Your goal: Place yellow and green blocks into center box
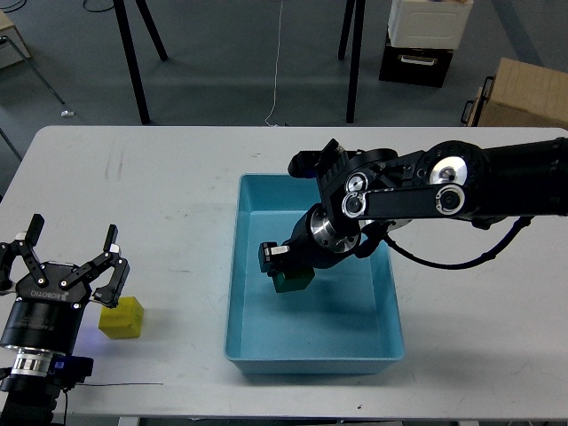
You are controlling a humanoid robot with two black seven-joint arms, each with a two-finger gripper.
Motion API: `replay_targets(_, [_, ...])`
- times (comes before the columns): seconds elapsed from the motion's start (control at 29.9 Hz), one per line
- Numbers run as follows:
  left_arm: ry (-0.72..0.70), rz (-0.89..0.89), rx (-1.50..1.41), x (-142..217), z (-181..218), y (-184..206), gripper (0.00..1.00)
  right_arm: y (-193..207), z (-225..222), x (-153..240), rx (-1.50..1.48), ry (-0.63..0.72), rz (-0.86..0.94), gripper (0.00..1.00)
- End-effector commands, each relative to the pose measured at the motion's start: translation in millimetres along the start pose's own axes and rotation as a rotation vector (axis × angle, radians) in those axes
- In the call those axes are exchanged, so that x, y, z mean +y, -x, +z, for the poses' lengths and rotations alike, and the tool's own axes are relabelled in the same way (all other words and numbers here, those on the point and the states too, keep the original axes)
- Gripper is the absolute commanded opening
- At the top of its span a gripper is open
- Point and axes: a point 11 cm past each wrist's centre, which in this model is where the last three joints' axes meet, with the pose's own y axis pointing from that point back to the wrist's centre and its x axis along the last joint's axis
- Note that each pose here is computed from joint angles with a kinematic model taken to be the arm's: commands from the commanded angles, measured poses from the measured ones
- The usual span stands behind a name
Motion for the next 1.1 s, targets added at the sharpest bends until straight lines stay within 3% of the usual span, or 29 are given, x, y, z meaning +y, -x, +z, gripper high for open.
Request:
replay_targets(0.0, [-0.003,-0.001,-0.003,-0.5,0.0,0.4,1.00,8.1,3.8,-8.5,0.019,0.025,-0.019,0.43])
replay_targets(0.03, [-0.002,-0.002,0.000,-0.5,-0.2,0.4,1.00,7.4,4.6,-8.3,0.017,0.026,-0.018,0.59])
replay_targets(0.07, [-0.005,-0.001,-0.001,-0.5,-0.9,0.3,1.00,5.5,5.4,-6.7,0.013,0.026,-0.013,0.86])
replay_targets(0.1, [-0.005,-0.001,-0.001,-0.9,-0.9,0.4,1.00,4.5,5.8,-5.6,0.008,0.025,-0.011,0.98])
replay_targets(0.23, [-0.028,-0.003,0.012,-3.8,-9.8,0.9,1.00,-16.0,15.6,10.9,-0.051,0.009,0.043,0.98])
replay_targets(0.4, [-0.046,-0.003,0.019,-4.5,-16.0,1.0,1.00,-85.3,36.1,60.8,-0.311,-0.125,0.219,0.98])
replay_targets(0.6, [-0.053,-0.021,0.018,-10.1,-16.9,4.7,1.00,-140.7,89.7,132.9,-0.746,-0.403,0.363,0.99])
replay_targets(0.9, [-0.063,-0.070,0.000,-23.7,-12.7,14.8,1.00,-134.5,207.7,193.8,-1.233,-0.820,0.488,0.99])
replay_targets(1.07, [-0.076,-0.081,-0.025,-26.4,-8.2,17.4,1.00,-81.1,282.6,221.5,-1.422,-1.155,0.576,0.99])
